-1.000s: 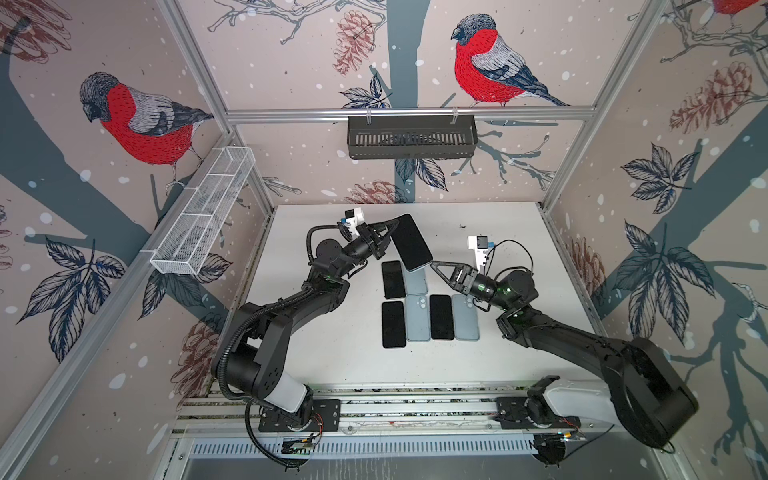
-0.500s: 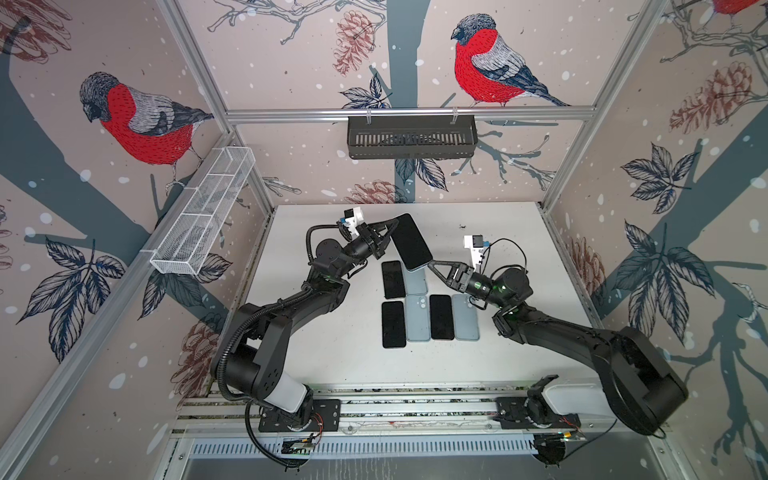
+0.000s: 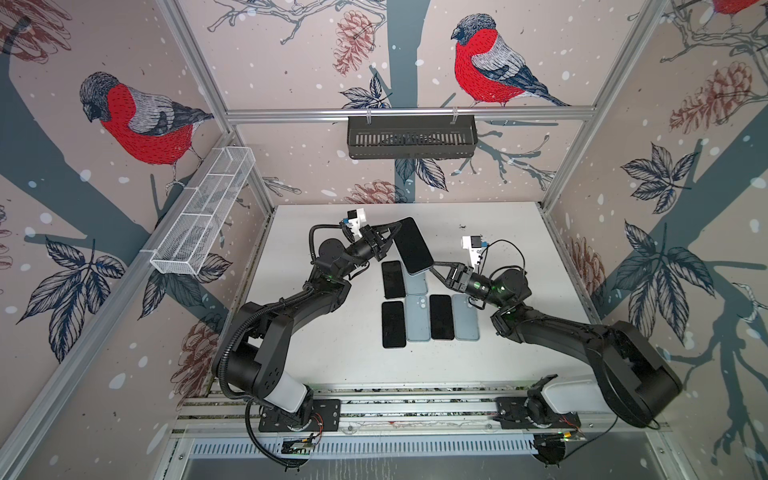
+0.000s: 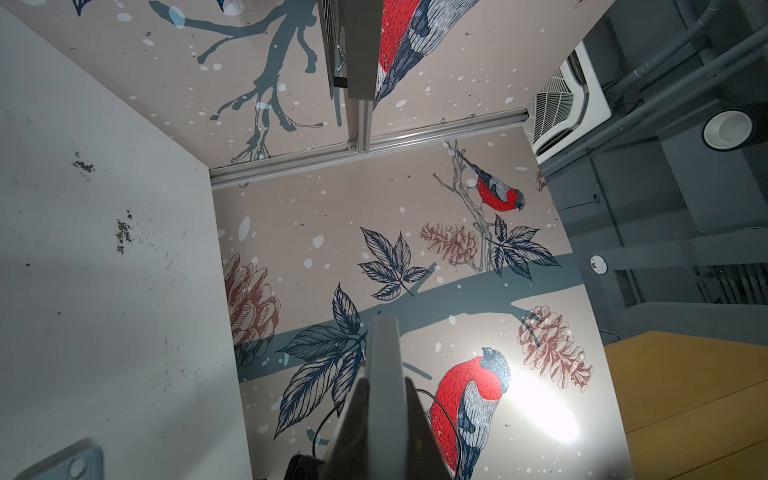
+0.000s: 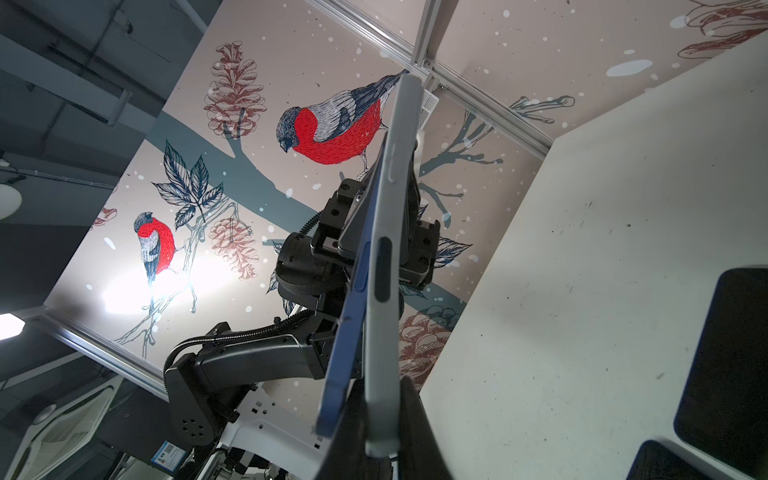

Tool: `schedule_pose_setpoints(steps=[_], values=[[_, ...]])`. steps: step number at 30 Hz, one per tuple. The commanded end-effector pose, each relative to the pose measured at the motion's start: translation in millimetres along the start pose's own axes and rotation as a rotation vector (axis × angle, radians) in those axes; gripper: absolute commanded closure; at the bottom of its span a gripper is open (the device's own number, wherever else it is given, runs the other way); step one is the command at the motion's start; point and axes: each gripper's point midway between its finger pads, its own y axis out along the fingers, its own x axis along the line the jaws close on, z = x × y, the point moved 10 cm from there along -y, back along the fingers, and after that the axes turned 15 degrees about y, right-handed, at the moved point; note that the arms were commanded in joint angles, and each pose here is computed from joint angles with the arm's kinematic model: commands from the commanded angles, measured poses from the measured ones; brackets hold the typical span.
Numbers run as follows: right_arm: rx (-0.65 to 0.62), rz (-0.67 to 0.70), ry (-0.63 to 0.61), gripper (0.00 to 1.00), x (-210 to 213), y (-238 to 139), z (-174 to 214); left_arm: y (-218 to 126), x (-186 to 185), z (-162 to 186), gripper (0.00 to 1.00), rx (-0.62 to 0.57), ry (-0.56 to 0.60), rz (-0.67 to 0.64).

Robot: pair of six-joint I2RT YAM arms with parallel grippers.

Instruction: Take the phone out of the phone case

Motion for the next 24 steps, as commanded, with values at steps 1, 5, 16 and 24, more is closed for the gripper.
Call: schedule_pose_setpoints(steps=[1,5,16,24], values=[[0.000,-0.044,-0.007,0.90,7,-2,1,2,-4,0,1.00,0.005,0.052,0.016],[-0.011,-0.031,0.018,0.96,6,-3,1,6,7,1,0.88,0.013,0.060,-0.037],[-0.101,0.070,0.105,0.99,-8,-22,0,23,23,2,0.28,0.037,0.114,-0.125],[-0.167,0.119,0.147,1.00,-15,-39,-2,30,29,0,0.20,0.062,0.210,-0.231]])
